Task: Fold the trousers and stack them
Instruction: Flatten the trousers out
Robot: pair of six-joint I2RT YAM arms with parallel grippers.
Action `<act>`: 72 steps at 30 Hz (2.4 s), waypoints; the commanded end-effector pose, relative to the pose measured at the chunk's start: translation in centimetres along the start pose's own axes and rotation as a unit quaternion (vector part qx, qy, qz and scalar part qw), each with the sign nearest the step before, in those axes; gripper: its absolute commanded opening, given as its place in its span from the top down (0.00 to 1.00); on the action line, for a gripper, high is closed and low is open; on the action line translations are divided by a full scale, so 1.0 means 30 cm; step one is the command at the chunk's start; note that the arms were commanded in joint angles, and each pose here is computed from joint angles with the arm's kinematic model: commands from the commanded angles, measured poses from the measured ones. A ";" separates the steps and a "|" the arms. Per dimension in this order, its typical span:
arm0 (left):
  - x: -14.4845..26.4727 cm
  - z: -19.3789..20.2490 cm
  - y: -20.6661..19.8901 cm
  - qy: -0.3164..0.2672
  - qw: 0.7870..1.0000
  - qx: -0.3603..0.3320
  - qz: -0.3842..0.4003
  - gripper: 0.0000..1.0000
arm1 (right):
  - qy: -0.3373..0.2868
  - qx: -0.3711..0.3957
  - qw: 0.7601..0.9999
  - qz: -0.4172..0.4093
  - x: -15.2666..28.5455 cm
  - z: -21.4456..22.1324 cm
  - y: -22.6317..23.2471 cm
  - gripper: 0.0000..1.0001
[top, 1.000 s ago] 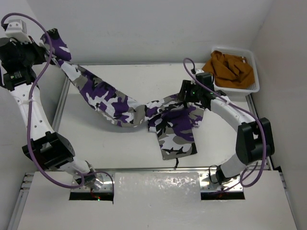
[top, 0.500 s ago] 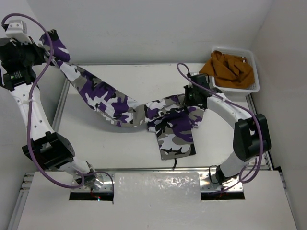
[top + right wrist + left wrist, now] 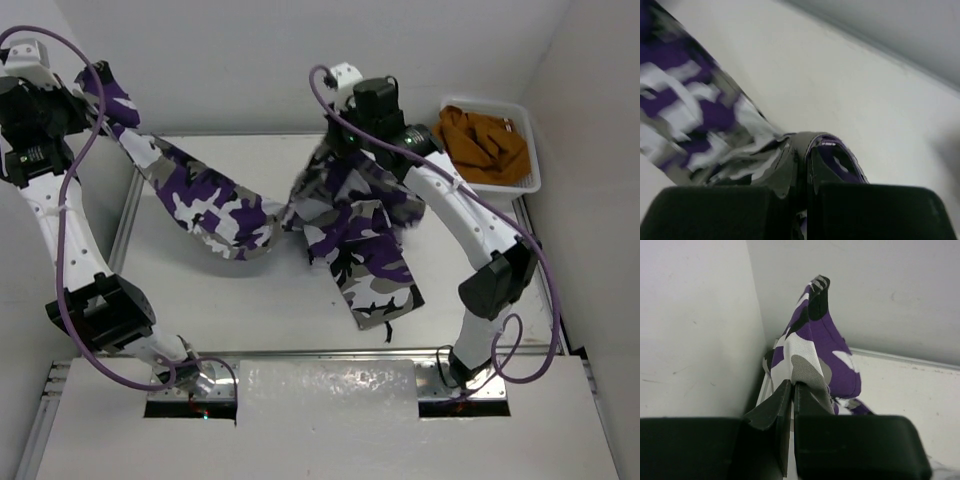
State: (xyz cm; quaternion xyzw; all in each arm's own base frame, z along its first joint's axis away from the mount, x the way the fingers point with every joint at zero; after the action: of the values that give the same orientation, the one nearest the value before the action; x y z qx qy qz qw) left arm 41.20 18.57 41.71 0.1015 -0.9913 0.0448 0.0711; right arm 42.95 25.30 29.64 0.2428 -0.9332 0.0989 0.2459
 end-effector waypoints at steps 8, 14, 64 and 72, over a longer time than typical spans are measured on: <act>0.070 -0.294 0.259 -0.107 0.991 0.056 -0.064 1.00 | -0.432 -0.079 0.861 -0.256 0.481 -0.738 0.134 1.00; 0.069 -0.242 0.165 -0.080 0.994 0.069 0.017 1.00 | -0.393 -0.283 0.875 0.023 0.601 -0.278 -0.508 1.00; 0.362 0.749 -0.909 0.344 0.822 -0.222 0.397 0.34 | 0.123 -0.144 0.979 0.073 0.018 0.559 -0.279 0.30; 0.476 1.183 -1.256 0.478 0.699 -0.195 0.495 0.28 | 0.231 -0.297 0.912 0.165 0.198 1.014 -0.431 0.31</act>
State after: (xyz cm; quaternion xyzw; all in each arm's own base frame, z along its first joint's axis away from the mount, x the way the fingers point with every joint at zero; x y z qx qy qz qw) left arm 31.21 -22.21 13.15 -0.4512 -0.7257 -0.1418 0.4997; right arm 35.51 3.37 8.31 0.0022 -0.8772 -0.0653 0.4756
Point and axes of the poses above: each gripper's point midway between its finger pads, its own x axis back along the fingers, its own y axis along the line the jaws close on, z = x × y, the point moved 1 cm from there along x, back along the fingers, and after that the axes turned 2 degrees about x, right-handed, at the moved point
